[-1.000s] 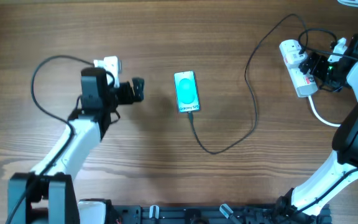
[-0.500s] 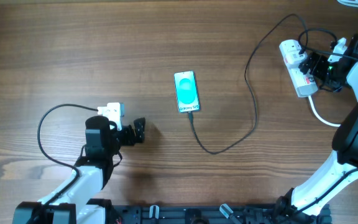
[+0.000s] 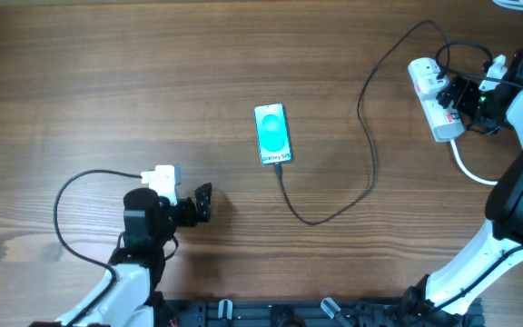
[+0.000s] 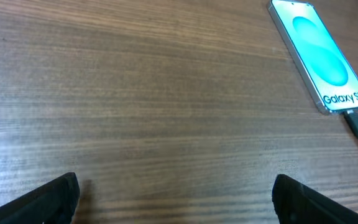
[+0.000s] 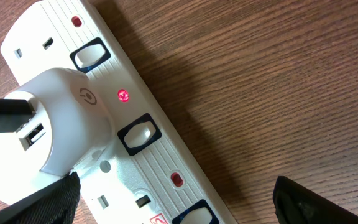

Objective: Plug charger to phone and switch on socket

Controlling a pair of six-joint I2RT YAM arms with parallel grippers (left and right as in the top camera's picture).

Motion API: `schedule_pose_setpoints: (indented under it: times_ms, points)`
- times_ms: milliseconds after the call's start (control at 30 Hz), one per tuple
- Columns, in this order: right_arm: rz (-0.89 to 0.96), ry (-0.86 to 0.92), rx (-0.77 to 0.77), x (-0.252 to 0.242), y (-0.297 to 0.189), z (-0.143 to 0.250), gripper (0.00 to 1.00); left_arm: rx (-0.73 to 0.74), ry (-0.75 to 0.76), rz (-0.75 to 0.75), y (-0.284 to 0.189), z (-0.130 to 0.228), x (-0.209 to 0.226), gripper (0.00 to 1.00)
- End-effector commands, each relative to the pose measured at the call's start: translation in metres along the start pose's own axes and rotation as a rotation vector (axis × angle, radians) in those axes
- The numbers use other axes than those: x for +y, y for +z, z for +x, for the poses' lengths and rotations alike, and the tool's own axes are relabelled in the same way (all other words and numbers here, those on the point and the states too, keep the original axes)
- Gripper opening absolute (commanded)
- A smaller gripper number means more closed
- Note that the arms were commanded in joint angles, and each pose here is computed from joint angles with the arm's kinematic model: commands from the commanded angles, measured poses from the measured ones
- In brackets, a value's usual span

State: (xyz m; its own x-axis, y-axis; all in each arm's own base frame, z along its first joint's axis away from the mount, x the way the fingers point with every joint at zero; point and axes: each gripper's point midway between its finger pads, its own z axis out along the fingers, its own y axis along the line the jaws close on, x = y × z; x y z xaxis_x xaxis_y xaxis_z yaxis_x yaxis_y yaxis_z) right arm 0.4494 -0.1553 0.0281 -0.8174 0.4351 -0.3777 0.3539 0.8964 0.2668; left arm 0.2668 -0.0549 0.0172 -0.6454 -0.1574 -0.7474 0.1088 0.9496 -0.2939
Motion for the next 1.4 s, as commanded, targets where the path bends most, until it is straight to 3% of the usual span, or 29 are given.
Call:
schedule_pose_setpoints:
  times_ms: [0, 600, 800, 1067, 1367]
  points:
    - [-0.022, -0.024, -0.046, 0.010, -0.013, -0.013, 1.00, -0.005, 0.020, -0.014, -0.006, 0.012, 0.003, 1.00]
    - [-0.022, -0.023, -0.046, 0.010, -0.013, -0.013, 1.00, -0.012, 0.031, -0.091, -0.037, 0.016, 0.010, 1.00]
    - [-0.022, -0.023, -0.046, 0.010, -0.013, -0.013, 1.00, -0.161, 0.065, -0.106, -0.049, -0.016, 0.008, 1.00]
    - [-0.022, -0.023, -0.046, 0.010, -0.013, -0.013, 1.00, -0.419, 0.254, -0.151, -0.081, -0.067, 0.002, 1.00]
    - [-0.022, -0.023, -0.046, 0.010, -0.013, -0.013, 1.00, -0.581, 0.261, -0.175, -0.107, -0.094, 0.001, 1.00]
